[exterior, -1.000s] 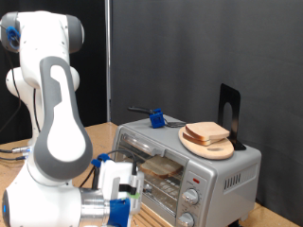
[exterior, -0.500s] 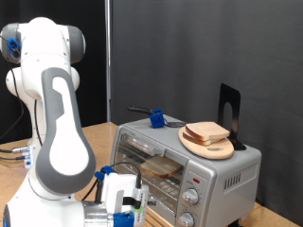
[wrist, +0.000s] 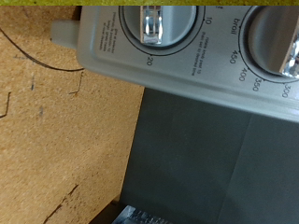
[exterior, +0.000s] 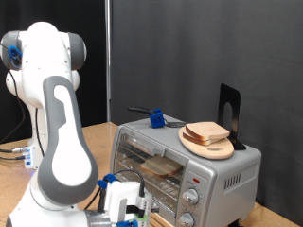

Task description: Make a piece of toast with the oven

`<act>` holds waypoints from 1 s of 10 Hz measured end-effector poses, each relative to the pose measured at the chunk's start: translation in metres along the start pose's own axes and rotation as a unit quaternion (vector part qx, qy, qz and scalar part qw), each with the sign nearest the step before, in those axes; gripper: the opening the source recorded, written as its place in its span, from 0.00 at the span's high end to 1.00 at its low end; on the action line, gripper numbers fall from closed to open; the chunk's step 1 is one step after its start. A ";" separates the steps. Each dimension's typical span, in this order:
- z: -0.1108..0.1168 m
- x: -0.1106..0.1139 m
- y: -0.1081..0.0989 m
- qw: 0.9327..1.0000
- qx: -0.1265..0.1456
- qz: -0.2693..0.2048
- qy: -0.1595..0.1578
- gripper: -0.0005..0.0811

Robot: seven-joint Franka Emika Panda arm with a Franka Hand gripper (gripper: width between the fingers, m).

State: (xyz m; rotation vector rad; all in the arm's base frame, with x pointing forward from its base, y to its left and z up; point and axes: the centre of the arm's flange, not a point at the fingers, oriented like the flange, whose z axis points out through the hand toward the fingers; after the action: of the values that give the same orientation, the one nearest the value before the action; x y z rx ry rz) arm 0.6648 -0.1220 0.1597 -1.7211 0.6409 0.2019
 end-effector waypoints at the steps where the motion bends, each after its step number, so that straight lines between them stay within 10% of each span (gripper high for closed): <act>1: 0.005 0.002 0.001 1.000 0.002 0.000 -0.007 0.00; 10: 0.060 -0.001 0.004 0.999 -0.009 0.000 -0.039 0.00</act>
State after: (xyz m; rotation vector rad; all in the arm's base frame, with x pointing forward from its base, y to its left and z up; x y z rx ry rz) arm 0.6741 -0.0655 0.1418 -1.7221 0.5841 0.2740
